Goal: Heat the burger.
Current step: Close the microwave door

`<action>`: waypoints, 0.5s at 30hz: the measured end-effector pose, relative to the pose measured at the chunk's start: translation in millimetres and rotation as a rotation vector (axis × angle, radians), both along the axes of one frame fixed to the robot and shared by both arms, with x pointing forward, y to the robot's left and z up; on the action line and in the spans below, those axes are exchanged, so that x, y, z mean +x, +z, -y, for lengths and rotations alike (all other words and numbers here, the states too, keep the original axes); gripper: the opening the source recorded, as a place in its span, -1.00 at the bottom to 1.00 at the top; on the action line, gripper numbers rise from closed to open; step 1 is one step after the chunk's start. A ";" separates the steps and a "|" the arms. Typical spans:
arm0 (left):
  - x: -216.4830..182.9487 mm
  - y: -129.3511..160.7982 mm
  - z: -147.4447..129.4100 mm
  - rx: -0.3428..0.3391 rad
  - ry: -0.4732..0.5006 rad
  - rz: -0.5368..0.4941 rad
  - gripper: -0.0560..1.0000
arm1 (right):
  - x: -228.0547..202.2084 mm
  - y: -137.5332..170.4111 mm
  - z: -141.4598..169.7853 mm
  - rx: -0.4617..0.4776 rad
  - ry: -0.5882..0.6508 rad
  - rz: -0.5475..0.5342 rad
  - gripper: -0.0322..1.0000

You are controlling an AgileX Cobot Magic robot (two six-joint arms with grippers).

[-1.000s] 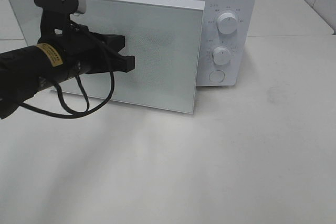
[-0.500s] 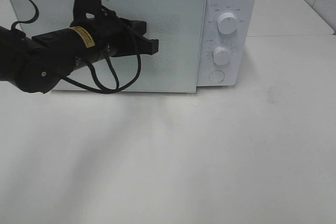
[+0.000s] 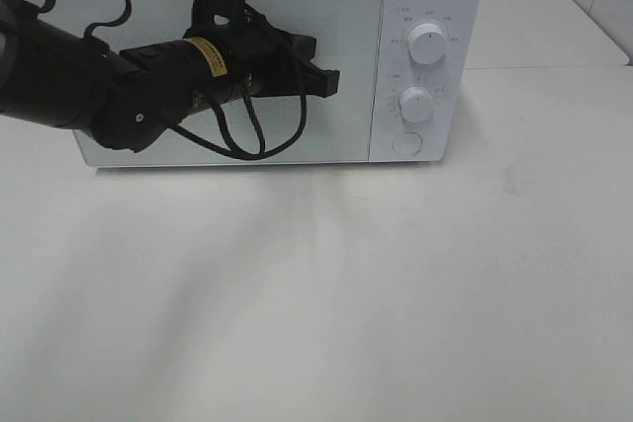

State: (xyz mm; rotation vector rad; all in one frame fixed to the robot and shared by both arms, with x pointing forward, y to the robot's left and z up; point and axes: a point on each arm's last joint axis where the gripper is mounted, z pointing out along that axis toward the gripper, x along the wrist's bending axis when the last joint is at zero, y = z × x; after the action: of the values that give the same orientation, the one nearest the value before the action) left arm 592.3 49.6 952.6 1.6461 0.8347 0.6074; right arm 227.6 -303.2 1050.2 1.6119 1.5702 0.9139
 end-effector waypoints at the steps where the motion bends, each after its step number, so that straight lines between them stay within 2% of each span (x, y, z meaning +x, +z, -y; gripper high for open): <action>1: 0.2 0.0 0.9 0.001 -0.004 0.003 -0.89 | 0.0 0.0 0.0 0.000 0.000 0.000 0.52; 5: 0.0 -0.1 1.8 0.005 -0.007 0.003 -0.89 | 0.0 0.0 0.0 0.000 0.000 0.000 0.52; 10: -2.2 0.5 -1.5 0.041 0.000 -0.038 -0.89 | 0.0 0.0 0.0 0.000 0.000 0.000 0.52; 15: -13.0 7.1 -20.0 0.036 0.045 -0.079 -0.89 | 0.0 0.0 0.0 0.000 0.000 0.000 0.52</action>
State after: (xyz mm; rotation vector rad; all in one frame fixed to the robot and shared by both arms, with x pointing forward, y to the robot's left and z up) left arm 579.3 69.6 959.7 1.6972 0.9245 0.5949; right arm 227.6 -303.2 1050.2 1.6119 1.5702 0.9139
